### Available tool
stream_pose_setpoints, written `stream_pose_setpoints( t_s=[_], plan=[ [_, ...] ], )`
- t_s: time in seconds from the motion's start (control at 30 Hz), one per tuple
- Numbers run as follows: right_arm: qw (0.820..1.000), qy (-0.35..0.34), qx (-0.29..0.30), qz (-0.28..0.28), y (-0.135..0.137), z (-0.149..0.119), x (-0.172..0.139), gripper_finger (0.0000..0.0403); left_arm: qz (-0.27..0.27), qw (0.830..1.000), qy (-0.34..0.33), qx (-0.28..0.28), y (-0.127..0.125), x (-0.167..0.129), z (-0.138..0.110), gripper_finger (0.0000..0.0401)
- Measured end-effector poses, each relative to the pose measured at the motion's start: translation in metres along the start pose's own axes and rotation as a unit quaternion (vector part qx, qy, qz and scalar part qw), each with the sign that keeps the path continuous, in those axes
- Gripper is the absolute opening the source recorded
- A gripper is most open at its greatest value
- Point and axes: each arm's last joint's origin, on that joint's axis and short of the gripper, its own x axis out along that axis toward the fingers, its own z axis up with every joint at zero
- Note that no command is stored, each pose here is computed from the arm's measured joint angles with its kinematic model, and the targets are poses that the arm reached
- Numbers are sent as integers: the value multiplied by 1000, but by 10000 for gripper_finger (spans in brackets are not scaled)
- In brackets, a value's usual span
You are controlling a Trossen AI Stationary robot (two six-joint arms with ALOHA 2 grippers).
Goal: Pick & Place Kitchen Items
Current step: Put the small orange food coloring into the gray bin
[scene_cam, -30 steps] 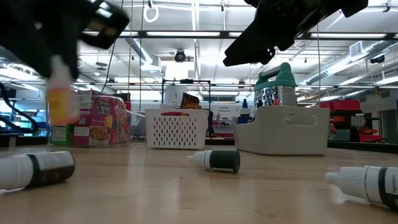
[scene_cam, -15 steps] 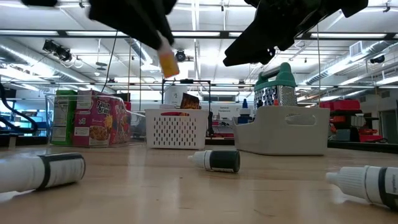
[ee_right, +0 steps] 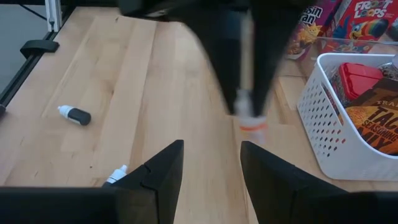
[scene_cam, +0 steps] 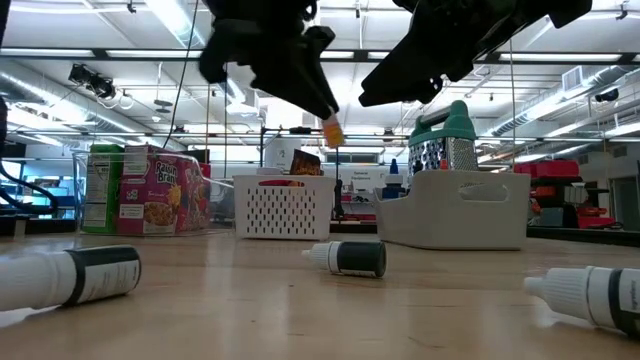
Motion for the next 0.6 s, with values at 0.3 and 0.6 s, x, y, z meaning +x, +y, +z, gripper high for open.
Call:
stream_pose_setpoints(
  t_s=[0.3, 0.6],
  plan=[
    [1000, 0, 0, 0, 0, 0, 0, 168, 44, 999, -15, -24, 35, 7, -13, 65],
    [1000, 0, 0, 0, 0, 0, 0, 168, 51, 996, -69, -27, 49, 8, -12, 62]
  ],
)
